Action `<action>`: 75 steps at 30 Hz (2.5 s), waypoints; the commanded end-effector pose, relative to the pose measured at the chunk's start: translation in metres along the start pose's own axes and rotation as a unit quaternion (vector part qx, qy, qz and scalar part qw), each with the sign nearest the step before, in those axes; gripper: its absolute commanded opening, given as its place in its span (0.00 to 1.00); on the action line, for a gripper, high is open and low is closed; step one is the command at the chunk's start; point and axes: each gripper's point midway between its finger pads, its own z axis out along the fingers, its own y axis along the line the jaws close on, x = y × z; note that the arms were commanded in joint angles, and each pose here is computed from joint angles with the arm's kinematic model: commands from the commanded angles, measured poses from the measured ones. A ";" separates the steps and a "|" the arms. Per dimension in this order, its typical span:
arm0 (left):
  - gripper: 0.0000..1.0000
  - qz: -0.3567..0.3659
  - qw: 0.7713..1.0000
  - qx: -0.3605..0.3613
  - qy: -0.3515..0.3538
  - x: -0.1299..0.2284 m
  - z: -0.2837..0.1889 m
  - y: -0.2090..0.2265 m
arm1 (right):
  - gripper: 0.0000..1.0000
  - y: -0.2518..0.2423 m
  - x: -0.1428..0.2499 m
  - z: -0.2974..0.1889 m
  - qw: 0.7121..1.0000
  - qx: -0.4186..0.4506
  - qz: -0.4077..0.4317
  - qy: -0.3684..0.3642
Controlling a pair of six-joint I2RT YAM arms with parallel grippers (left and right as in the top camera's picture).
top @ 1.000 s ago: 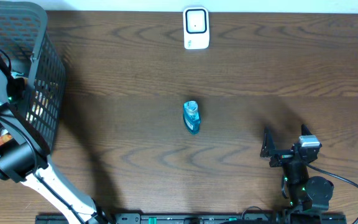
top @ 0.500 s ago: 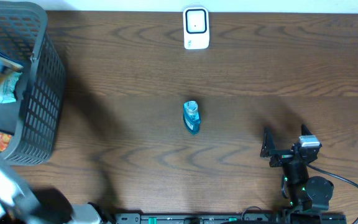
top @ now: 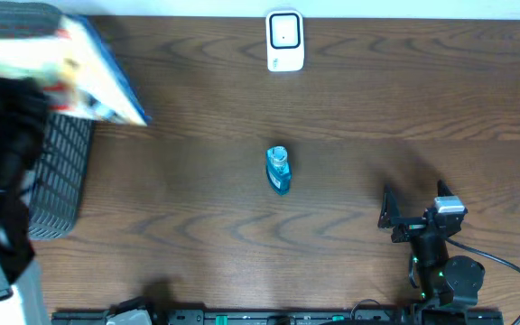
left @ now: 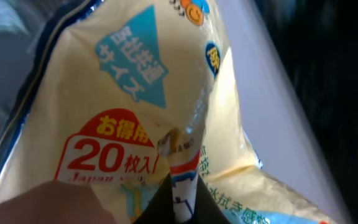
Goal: Scan the item barcode
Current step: 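Lift the bag out and drop it on the table beside the bottle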
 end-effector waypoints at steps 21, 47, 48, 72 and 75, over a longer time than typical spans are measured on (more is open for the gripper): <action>0.07 0.169 0.890 -0.359 0.223 0.157 0.165 0.183 | 0.99 0.000 0.001 0.000 1.000 0.001 0.006 0.000; 0.08 0.285 0.878 -0.209 0.323 0.239 0.230 0.142 | 0.99 0.000 0.001 0.000 1.000 0.001 0.006 0.000; 0.09 0.285 0.877 -0.209 0.324 0.240 0.229 0.142 | 0.99 0.000 0.001 0.000 1.000 0.001 0.006 0.000; 0.98 0.313 0.934 -0.168 0.024 0.081 0.134 0.035 | 0.99 0.000 0.001 0.000 1.000 0.001 0.006 0.000; 0.98 0.293 0.942 -0.137 -0.093 0.030 0.093 0.001 | 0.99 0.000 0.001 0.000 1.000 0.001 0.006 0.001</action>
